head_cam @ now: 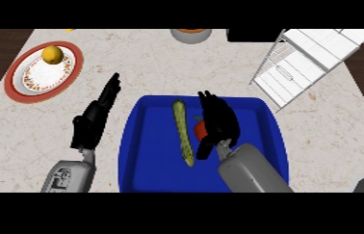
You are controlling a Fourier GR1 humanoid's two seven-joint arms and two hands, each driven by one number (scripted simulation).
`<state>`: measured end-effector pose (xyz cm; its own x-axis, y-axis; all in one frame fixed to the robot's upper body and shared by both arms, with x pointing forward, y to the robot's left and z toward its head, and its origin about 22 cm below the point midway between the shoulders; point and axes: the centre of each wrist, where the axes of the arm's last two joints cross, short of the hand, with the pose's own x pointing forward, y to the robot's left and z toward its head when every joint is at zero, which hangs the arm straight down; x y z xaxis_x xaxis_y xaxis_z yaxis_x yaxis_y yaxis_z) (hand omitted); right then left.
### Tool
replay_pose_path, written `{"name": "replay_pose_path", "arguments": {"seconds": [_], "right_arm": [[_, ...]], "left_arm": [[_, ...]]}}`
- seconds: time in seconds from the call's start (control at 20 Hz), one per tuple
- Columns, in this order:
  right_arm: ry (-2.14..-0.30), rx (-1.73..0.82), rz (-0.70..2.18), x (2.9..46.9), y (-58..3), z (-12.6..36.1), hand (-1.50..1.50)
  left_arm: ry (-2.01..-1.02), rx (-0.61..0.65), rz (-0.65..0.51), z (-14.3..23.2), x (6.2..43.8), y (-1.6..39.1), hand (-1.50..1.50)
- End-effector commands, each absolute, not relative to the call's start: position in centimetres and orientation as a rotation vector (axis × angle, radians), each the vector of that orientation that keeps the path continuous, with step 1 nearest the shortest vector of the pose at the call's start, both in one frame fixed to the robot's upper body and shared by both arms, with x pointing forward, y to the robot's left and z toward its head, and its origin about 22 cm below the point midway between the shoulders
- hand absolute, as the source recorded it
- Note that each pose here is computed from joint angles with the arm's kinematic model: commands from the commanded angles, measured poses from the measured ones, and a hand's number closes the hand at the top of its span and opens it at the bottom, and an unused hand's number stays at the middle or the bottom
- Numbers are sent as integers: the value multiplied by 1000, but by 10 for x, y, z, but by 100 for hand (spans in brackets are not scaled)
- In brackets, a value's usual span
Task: Pick the bell pepper from the tray and place it in the tiered shelf
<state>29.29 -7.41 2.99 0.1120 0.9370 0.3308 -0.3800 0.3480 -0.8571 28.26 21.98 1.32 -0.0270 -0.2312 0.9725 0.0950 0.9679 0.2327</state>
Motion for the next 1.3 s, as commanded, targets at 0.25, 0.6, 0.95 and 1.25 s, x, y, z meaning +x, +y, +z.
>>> {"name": "replay_pose_path", "arguments": {"seconds": [0.25,0.6,0.95,1.25], "right_arm": [[-1003,-704,1230,290,-84,12,150],[-1088,-740,1215,273,-78,-1,150],[-1269,-499,1392,218,-148,11,150],[-1519,-282,1309,177,-213,46,150]], "left_arm": [[-1554,86,-271,13,286,251,0],[-1568,110,-257,18,274,219,0],[-1563,115,-244,14,276,228,0],[-1551,139,-216,6,271,247,0]]}}
